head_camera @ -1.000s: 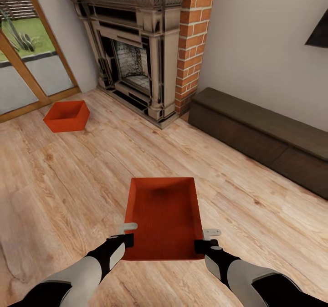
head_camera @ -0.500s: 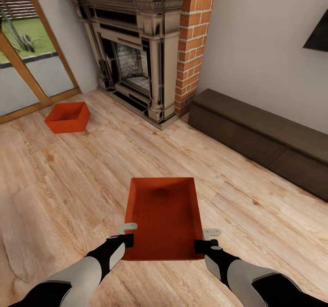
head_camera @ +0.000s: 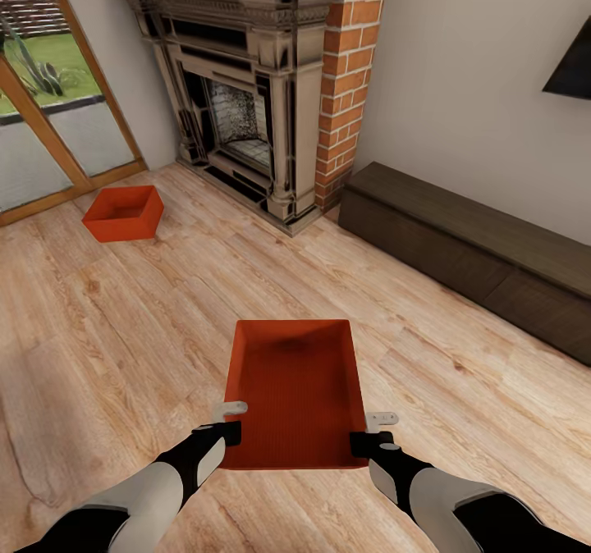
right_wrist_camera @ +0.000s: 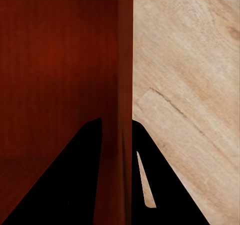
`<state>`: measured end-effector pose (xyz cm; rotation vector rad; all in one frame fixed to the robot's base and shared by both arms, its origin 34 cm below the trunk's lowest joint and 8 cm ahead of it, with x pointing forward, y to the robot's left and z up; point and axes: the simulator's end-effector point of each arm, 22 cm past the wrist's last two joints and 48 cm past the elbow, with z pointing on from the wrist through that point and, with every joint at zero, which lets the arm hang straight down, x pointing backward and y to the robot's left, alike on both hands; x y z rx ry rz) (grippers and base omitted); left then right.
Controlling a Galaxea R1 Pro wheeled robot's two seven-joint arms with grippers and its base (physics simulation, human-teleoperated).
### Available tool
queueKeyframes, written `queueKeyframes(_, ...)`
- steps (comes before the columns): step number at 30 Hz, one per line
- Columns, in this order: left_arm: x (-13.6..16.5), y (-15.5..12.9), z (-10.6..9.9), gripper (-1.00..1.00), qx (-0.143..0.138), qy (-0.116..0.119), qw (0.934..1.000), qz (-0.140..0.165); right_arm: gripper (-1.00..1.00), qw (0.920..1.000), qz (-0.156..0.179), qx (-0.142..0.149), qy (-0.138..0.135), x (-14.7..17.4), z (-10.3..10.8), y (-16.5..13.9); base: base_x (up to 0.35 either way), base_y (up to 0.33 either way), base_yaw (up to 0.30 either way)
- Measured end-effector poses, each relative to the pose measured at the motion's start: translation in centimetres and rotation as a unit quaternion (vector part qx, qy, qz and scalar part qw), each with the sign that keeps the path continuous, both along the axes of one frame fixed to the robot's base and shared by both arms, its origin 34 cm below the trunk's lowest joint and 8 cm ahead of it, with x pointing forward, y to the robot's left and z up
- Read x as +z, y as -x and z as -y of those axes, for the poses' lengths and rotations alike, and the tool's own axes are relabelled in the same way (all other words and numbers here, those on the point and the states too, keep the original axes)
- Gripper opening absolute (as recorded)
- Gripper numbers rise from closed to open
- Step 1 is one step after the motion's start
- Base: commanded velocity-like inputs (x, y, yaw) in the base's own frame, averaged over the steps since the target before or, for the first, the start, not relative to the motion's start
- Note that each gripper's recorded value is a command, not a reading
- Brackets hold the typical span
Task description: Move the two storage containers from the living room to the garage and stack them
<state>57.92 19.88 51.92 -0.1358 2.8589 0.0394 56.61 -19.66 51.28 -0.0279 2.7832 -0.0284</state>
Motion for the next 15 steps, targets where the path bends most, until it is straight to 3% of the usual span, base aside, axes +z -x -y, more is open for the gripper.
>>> queueKeyframes(15, 2.0, 0.2, 0.0, -1.0, 0.0, 0.0, 1.0, 0.001, -1.0, 1.0, 0.001, 0.001, -0.001, 2.0, 0.0, 0.1, 0.0, 0.0, 0.0)
